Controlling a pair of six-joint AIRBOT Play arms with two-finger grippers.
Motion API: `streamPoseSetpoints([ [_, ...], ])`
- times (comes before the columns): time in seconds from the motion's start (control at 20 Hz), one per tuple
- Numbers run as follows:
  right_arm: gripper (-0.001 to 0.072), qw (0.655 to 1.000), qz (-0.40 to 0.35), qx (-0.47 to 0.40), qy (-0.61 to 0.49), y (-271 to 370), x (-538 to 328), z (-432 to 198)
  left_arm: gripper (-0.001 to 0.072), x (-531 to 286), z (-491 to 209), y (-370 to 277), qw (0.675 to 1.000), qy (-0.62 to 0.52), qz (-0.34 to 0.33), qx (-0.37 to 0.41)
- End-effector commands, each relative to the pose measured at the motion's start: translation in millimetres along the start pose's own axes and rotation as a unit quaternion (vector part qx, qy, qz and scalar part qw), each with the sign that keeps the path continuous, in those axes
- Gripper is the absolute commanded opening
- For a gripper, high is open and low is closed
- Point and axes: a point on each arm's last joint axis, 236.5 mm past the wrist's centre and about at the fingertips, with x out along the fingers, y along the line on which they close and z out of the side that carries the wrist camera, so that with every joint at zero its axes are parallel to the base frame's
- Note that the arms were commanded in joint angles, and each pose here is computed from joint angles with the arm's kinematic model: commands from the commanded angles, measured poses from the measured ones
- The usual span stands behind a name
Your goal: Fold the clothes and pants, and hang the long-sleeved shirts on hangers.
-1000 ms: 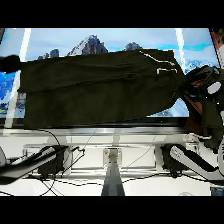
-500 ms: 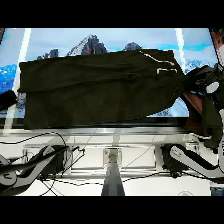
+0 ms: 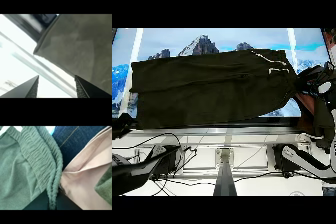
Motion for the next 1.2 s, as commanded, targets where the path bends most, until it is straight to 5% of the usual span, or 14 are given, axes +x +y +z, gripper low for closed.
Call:
streamPoseSetpoints([
  [0.0,0.0036,1.000,0.000,-0.006,0.003,0.1,0.2,-1.3,0.0502,18.3,-14.3,-0.5,0.997,-0.005,-0.064,-0.052],
  [0.6,0.0036,0.999,0.000,-0.043,0.024,-0.1,-1.1,-11.3,0.0497,61.6,11.5,19.8,0.989,-0.089,-0.050,-0.105],
  [0.75,0.0036,0.999,0.002,-0.044,0.016,1.3,-6.1,-7.6,0.0365,63.2,29.8,1.6,0.983,-0.116,-0.099,-0.105],
  [0.9,0.0036,0.999,0.005,-0.047,0.003,4.6,-17.4,-0.7,0.0057,60.0,42.4,-13.7,0.973,-0.133,-0.142,-0.128],
  [1.15,0.0036,0.997,0.000,-0.075,-0.015,9.4,-61.6,12.2,0.0019,4.8,92.9,-44.9,0.946,-0.198,-0.226,-0.122],
])
